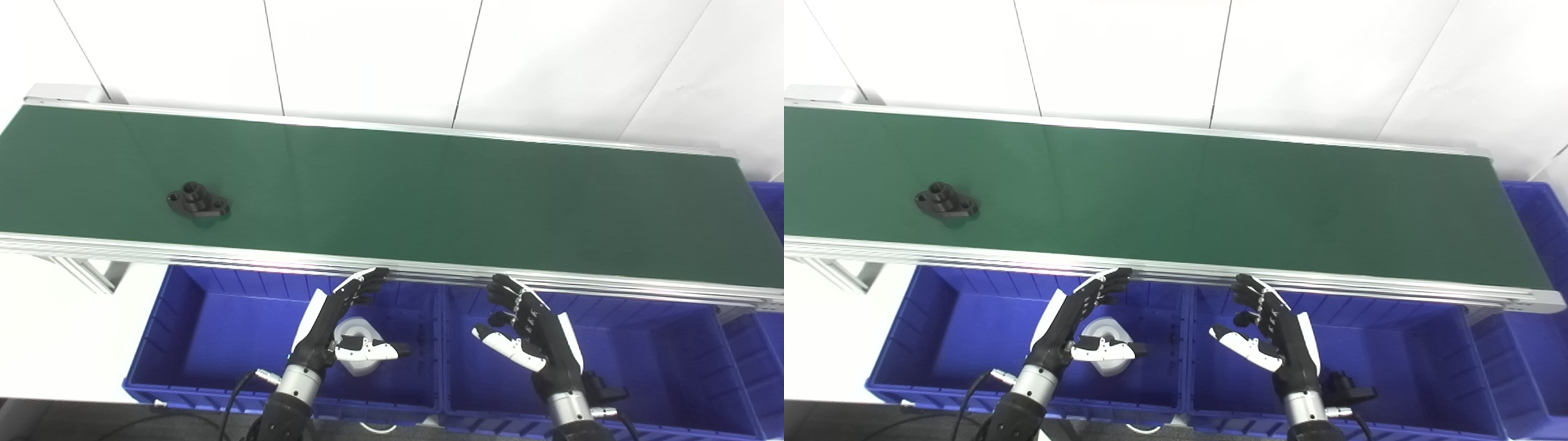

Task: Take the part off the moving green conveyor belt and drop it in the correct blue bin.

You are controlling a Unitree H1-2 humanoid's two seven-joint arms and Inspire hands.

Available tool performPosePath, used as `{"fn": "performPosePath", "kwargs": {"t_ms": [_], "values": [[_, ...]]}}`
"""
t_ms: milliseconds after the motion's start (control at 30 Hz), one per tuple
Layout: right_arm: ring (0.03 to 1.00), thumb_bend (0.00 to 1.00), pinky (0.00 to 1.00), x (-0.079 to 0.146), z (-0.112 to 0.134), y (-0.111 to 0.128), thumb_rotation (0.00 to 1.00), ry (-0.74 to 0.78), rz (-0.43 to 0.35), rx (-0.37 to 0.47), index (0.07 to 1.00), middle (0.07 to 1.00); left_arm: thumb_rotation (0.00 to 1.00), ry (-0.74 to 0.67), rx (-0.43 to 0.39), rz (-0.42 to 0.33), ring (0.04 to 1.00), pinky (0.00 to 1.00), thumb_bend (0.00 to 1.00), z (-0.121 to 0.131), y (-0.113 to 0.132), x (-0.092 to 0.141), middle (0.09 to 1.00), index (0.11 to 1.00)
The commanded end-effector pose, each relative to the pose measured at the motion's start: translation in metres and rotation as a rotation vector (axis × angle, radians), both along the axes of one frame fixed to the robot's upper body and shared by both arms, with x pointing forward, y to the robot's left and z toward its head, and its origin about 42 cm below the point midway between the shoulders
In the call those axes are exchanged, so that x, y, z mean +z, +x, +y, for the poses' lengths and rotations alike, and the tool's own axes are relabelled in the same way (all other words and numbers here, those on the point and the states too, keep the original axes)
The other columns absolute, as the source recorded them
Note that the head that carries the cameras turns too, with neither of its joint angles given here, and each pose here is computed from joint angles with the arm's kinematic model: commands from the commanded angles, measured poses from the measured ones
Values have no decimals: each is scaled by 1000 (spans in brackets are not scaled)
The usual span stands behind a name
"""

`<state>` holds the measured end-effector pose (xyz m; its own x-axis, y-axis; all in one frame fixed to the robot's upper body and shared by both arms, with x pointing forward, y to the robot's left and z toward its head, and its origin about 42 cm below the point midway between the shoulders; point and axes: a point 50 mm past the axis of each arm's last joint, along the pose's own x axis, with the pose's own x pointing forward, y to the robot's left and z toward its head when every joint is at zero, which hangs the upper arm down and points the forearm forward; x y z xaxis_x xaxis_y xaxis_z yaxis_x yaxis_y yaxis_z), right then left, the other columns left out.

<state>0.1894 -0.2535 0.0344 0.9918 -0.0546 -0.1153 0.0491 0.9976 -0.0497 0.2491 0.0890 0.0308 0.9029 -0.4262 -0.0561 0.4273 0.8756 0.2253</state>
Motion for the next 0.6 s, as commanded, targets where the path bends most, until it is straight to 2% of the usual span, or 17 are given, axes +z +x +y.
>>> {"fn": "performPosePath", "kwargs": {"t_ms": [0, 567], "values": [[791, 734, 701, 9, 0, 3, 244, 10, -25, 4, 799, 785, 202, -39, -8, -72, 809, 761, 747, -5, 7, 15, 818, 808], [804, 727, 706, 8, 0, 3, 276, 12, -18, 4, 807, 797, 211, -24, -10, -63, 820, 763, 747, -5, 8, 16, 828, 814]]}}
